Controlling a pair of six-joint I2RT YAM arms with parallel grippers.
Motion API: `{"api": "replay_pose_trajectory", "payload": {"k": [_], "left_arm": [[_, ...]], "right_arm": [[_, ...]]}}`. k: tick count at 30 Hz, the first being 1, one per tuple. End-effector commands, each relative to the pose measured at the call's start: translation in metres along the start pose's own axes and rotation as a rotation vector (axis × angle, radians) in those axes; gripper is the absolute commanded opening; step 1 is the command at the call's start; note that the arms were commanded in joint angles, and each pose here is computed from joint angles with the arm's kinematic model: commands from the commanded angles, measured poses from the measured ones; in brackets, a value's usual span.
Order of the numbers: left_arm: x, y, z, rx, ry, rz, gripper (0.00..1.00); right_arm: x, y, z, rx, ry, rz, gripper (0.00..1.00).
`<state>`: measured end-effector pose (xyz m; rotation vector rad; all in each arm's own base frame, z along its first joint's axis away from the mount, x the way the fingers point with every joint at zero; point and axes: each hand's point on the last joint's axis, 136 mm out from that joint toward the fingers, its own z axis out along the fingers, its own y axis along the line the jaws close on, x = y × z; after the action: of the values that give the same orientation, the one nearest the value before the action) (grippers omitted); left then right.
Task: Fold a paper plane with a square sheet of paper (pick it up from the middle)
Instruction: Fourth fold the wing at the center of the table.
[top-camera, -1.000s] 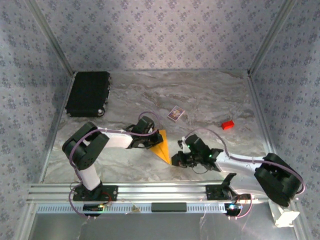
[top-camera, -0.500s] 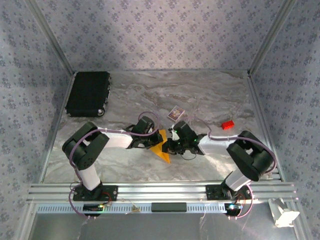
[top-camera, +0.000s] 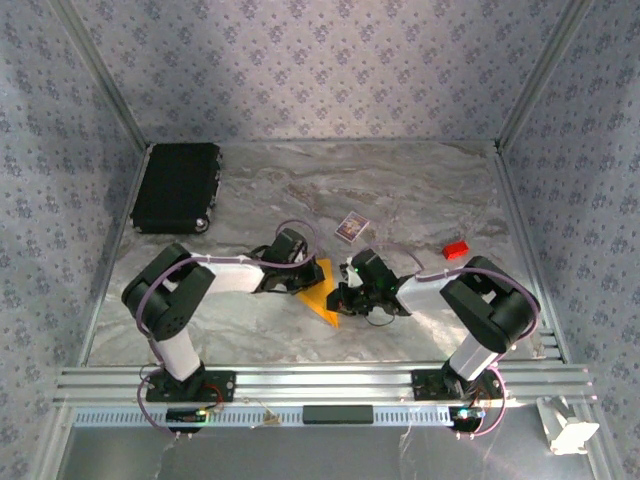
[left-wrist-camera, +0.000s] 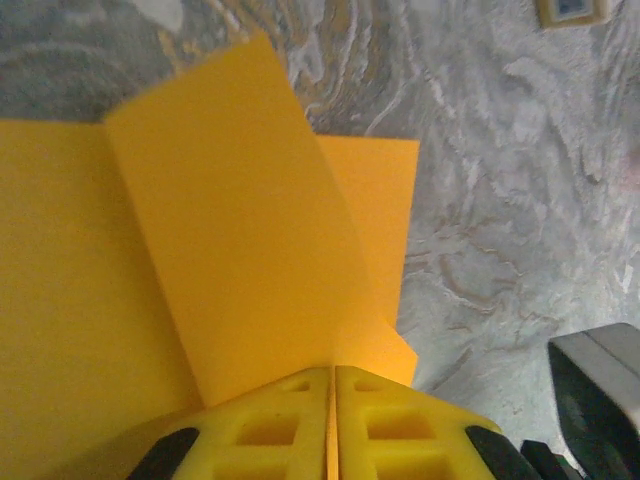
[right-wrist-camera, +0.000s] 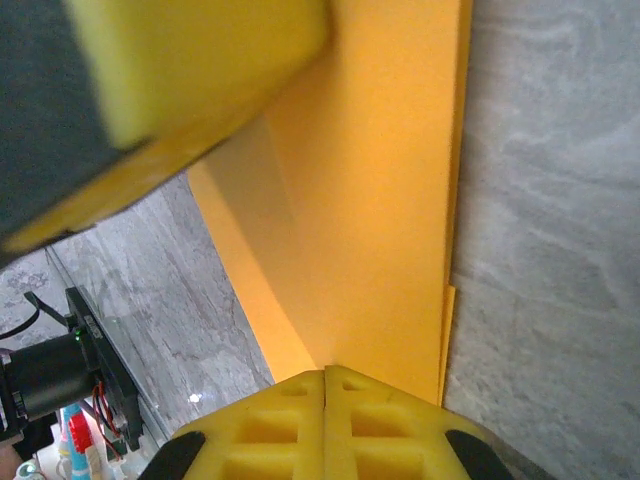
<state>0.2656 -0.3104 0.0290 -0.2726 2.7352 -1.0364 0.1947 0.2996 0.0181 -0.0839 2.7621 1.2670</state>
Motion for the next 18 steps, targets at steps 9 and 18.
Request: {"api": "replay_pose_trajectory", "payload": {"k": [9,18], "left_arm": [[0.016,-0.013,-0.007,0.080,0.050,0.047,0.00],[0.009,0.029,0.014,-0.061,0.040,-0.049,0.00]], "right_arm": [[0.031,-0.060,0.004,0.208,0.090,0.094,0.00],[0.036,-0.072,0.000,0.262,0.105,0.090,0.00]]}}
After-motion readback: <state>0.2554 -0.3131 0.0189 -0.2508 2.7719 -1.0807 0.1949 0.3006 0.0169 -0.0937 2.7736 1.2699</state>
